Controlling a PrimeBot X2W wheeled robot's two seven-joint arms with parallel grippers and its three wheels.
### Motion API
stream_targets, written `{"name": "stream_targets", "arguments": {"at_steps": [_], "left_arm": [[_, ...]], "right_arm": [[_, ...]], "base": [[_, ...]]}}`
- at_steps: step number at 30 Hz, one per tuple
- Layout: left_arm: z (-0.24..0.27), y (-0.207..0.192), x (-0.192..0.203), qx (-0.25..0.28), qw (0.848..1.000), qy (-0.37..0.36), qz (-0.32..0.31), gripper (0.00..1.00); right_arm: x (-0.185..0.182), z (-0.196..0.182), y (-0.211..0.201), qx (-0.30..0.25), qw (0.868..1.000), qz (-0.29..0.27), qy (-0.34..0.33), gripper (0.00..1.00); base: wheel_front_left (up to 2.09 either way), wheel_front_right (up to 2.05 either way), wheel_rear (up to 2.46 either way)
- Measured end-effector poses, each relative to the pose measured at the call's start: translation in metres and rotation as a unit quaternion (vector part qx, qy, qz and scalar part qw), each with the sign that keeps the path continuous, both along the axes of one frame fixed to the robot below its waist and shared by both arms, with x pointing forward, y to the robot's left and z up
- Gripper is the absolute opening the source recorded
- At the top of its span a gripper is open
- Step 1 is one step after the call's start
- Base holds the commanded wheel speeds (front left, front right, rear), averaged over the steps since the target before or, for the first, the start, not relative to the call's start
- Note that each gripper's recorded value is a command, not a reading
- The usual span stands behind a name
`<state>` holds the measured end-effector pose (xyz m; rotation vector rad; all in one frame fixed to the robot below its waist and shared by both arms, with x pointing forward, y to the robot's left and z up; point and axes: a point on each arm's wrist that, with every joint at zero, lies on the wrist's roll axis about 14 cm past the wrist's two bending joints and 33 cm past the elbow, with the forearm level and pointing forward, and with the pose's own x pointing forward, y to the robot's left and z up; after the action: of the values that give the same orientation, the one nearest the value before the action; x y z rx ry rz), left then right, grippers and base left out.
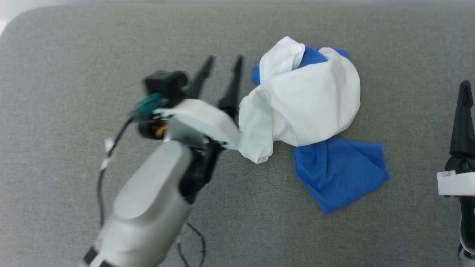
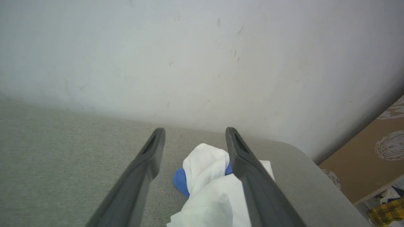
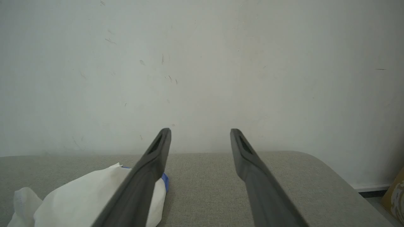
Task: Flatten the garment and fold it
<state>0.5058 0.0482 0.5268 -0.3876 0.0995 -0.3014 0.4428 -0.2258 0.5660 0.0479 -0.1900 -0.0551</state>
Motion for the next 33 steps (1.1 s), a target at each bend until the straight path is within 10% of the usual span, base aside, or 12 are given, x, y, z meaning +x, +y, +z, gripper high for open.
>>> {"name": "stream_targets", "arguments": {"at_steps": [11,33], "left_arm": [[0.062,0.123,-0.065,0.067,0.971,-0.151,0.175,1.0],[0.032,0.116,-0.13,0.119,0.963,-0.145,0.191,1.0]], "right_arm": [[-0.031,-0.009,-0.011,-0.015,0.999,-0.016,0.027,1.0],[-0.022,-0.047,0.036,-0.04,0.989,0.073,0.125,1.0]], "base": [[0.0,0.0,0.0],[0.0,0.0,0.0]]}}
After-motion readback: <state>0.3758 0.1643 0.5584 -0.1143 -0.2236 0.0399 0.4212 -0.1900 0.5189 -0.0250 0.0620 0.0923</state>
